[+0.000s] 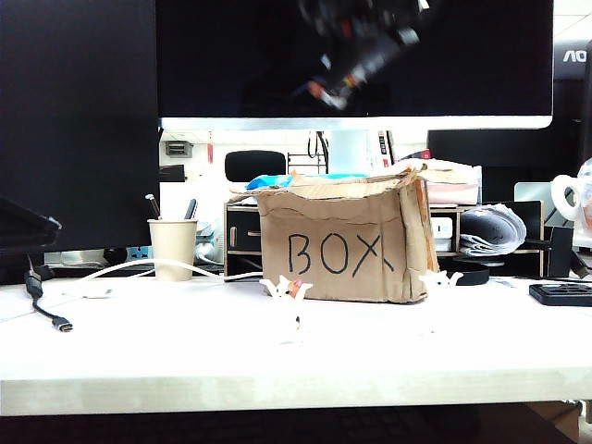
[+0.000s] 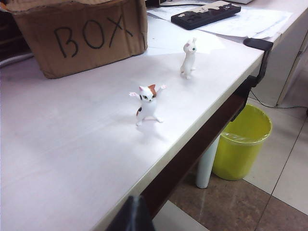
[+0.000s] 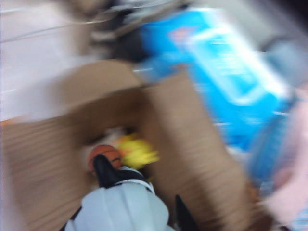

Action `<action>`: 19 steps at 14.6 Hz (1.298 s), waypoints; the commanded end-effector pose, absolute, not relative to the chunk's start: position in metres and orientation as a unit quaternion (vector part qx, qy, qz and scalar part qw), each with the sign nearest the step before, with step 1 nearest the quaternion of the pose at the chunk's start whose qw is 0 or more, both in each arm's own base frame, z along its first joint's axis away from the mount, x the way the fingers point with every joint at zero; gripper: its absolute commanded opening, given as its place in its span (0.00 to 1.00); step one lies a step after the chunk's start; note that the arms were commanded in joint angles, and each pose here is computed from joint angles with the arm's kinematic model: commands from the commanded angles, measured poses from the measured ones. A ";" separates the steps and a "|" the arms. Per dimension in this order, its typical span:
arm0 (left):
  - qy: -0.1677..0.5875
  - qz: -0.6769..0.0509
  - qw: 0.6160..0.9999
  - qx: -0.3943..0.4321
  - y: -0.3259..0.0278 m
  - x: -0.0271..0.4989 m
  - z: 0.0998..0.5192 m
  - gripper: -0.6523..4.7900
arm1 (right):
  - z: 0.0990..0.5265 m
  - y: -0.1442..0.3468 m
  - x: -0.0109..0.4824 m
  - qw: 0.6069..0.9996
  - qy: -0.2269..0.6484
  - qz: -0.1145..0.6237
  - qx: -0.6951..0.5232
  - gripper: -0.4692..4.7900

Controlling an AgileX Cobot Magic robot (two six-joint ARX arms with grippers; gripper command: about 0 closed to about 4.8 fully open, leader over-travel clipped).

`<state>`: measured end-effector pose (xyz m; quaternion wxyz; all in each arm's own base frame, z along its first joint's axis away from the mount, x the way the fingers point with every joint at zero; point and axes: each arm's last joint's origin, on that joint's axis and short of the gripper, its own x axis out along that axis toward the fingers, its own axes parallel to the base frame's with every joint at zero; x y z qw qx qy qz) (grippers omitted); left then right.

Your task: Put the doll that is least similar in size compared to the others into the paper box.

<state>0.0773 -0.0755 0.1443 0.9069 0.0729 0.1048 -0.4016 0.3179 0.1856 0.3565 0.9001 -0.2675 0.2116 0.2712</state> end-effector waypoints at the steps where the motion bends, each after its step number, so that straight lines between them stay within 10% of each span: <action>1: 0.098 -0.402 0.907 0.072 -0.076 0.078 0.146 0.11 | 0.342 0.182 0.350 0.917 0.188 0.240 -0.257 0.28; 9: 0.098 -0.402 0.907 0.072 -0.076 0.078 0.146 0.11 | 0.302 0.186 0.374 0.905 0.236 0.238 -0.263 0.31; 10: 0.098 -0.402 0.907 0.072 -0.076 0.078 0.146 0.11 | 0.302 0.186 0.373 0.905 0.236 0.238 -0.262 0.44; 12: 0.098 -0.402 0.907 0.072 -0.076 0.078 0.146 0.11 | 0.301 0.186 0.373 0.903 0.245 0.238 -0.261 1.00; 14: 0.098 -0.402 0.907 0.072 -0.076 0.078 0.146 0.11 | 0.302 0.185 0.371 0.901 0.251 0.235 -0.264 1.00; 15: 0.098 -0.402 0.907 0.072 -0.076 0.078 0.146 0.11 | 0.307 0.183 0.368 0.903 0.251 0.226 -0.267 0.89; 16: 0.098 -0.402 0.907 0.072 -0.076 0.078 0.146 0.11 | 0.317 0.179 0.360 0.904 0.249 0.221 -0.268 0.20; 19: 0.098 -0.402 0.907 0.072 -0.076 0.078 0.146 0.11 | 0.363 0.157 0.317 0.908 0.254 0.217 -0.252 0.07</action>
